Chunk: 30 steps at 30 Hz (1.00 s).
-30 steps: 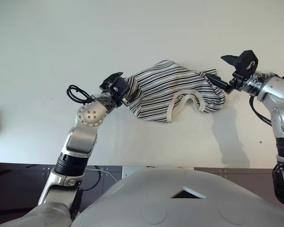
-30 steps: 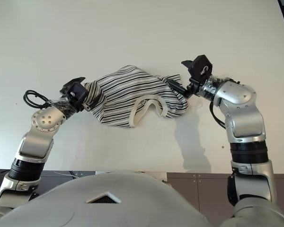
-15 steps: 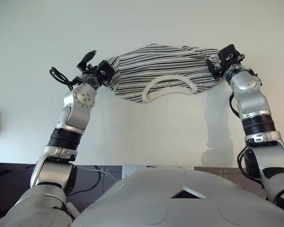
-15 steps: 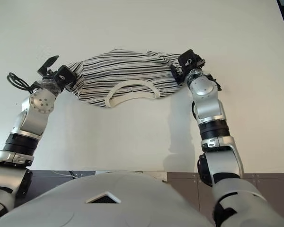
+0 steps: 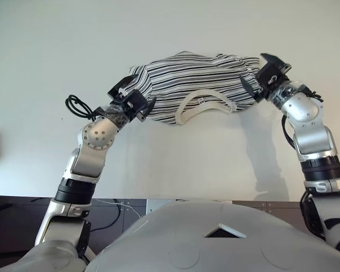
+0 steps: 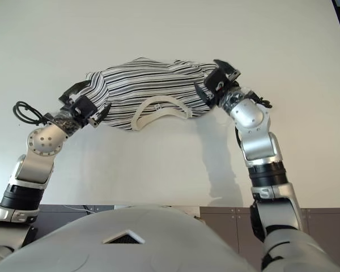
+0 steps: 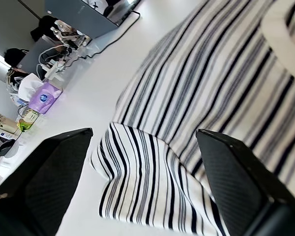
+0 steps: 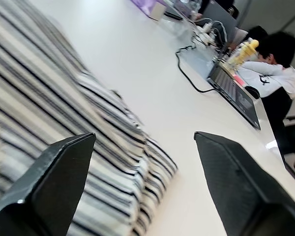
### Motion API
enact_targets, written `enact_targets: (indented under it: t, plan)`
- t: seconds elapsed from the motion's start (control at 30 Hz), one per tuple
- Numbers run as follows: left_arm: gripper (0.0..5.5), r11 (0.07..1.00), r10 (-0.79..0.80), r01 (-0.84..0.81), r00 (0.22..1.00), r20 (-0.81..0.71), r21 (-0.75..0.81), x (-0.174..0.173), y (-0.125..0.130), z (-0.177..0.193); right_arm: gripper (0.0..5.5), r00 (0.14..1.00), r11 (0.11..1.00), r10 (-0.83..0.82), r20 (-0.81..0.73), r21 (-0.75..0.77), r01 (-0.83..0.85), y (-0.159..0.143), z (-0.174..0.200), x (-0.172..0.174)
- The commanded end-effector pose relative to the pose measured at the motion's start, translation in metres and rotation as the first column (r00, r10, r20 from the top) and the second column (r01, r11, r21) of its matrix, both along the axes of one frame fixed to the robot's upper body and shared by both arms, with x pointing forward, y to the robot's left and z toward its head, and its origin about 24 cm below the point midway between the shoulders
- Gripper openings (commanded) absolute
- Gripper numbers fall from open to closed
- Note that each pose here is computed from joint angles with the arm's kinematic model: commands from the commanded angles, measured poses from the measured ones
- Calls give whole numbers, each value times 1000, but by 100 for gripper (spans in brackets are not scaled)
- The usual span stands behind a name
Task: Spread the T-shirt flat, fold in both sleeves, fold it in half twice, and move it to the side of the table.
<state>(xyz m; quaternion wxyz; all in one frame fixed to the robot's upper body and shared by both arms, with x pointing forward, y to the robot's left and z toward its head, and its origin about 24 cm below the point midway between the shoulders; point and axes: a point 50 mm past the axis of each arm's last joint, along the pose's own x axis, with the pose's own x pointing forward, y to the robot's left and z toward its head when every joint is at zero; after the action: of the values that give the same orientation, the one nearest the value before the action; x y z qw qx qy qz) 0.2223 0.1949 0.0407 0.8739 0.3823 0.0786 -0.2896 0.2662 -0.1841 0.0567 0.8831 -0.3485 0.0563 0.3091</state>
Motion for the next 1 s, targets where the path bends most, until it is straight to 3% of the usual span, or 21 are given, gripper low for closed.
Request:
enact_targets:
  t: [0.03,0.1,0.2,0.3,0.43,0.63,0.77,0.9,1.0]
  plan:
    - [390,984,-50,49,999,4,169,-16,27,14,371,994,937,61,92,-350,-25,-48,12,-6]
    - [390,966,-112,119,993,-40,230,-21,28,14,371,986,871,49,161,-489,37,-69,14,4]
    - [390,950,-166,184,982,-91,252,-23,18,6,371,972,858,96,215,-512,29,-63,12,23]
    - [390,952,-173,201,975,-137,230,-25,14,-2,371,971,866,156,183,-498,-45,-48,-7,27]
    - [390,880,-206,285,950,-236,379,-41,30,-21,371,971,848,229,64,-503,-167,-44,-32,10]
    - [390,864,-228,252,968,-108,435,-25,20,-23,371,953,871,212,215,-485,-84,-61,2,14]
    - [390,881,-263,274,961,-84,384,-26,11,-30,371,957,830,258,130,-537,-150,-77,-1,4]
    - [329,877,-267,281,959,-93,390,-28,13,-33,371,957,810,290,24,-538,-232,-86,-4,-10]
    - [286,873,-253,261,965,-75,412,-24,16,-36,371,932,782,356,-75,-522,-341,-77,-19,-20]
